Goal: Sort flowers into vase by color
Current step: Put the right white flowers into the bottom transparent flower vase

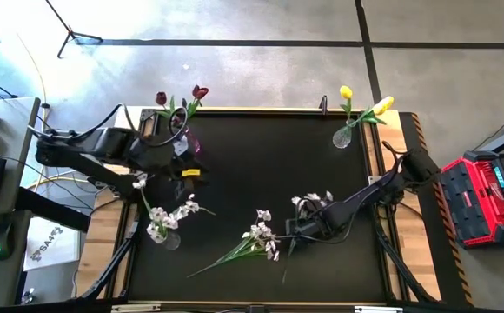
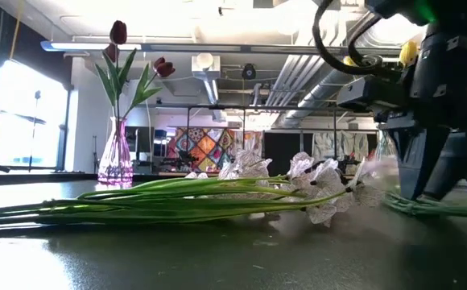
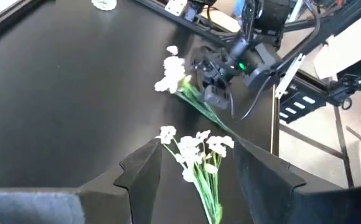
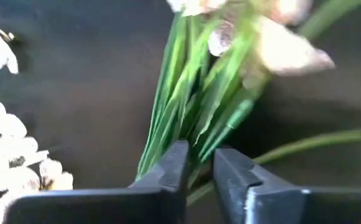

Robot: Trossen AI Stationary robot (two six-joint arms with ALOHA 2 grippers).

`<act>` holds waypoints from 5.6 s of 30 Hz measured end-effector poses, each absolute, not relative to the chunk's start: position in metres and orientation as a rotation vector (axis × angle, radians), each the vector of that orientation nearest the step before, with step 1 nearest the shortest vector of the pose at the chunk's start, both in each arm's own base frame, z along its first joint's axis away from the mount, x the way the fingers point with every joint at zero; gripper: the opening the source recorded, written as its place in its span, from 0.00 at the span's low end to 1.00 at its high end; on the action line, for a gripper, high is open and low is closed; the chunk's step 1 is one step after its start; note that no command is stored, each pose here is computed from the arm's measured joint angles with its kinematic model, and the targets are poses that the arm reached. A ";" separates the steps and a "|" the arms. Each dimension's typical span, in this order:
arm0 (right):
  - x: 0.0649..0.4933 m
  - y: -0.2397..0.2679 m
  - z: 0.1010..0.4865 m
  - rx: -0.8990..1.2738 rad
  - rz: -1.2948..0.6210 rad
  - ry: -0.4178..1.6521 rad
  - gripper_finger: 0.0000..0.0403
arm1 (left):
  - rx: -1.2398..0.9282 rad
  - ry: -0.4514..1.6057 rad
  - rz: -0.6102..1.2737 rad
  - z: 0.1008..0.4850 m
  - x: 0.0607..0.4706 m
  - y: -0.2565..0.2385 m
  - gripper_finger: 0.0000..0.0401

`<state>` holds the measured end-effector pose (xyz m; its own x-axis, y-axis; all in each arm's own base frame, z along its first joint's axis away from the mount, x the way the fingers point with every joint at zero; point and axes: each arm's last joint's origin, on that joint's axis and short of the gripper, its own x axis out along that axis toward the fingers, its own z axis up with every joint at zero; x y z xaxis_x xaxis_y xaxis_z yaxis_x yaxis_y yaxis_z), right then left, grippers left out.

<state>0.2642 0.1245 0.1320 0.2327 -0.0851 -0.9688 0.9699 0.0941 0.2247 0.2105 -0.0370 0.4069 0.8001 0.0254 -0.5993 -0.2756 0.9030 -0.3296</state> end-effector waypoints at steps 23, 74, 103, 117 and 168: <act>0.289 0.130 0.289 0.491 -0.763 0.226 0.00 | -0.485 0.519 0.142 0.415 0.221 -0.035 0.47; 0.330 0.098 0.420 0.079 -0.215 -0.221 0.00 | -0.161 0.109 -0.011 0.436 0.278 -0.047 0.35; 0.282 0.103 0.374 0.483 -0.636 0.174 0.42 | -0.144 0.406 0.125 0.441 0.113 -0.042 0.00; 0.282 0.107 0.369 0.553 -0.618 0.193 0.41 | -0.093 0.344 0.015 0.424 0.062 -0.029 0.00; 0.283 0.108 0.367 0.627 -0.551 0.248 0.41 | -0.129 0.228 -0.411 0.343 0.051 -0.041 0.00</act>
<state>0.2834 0.1076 0.3673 0.8286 -0.4109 -0.3802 0.5570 0.6728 0.4869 0.0512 -0.0406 0.3433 0.8916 -0.4095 -0.1932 0.3807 0.9090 -0.1699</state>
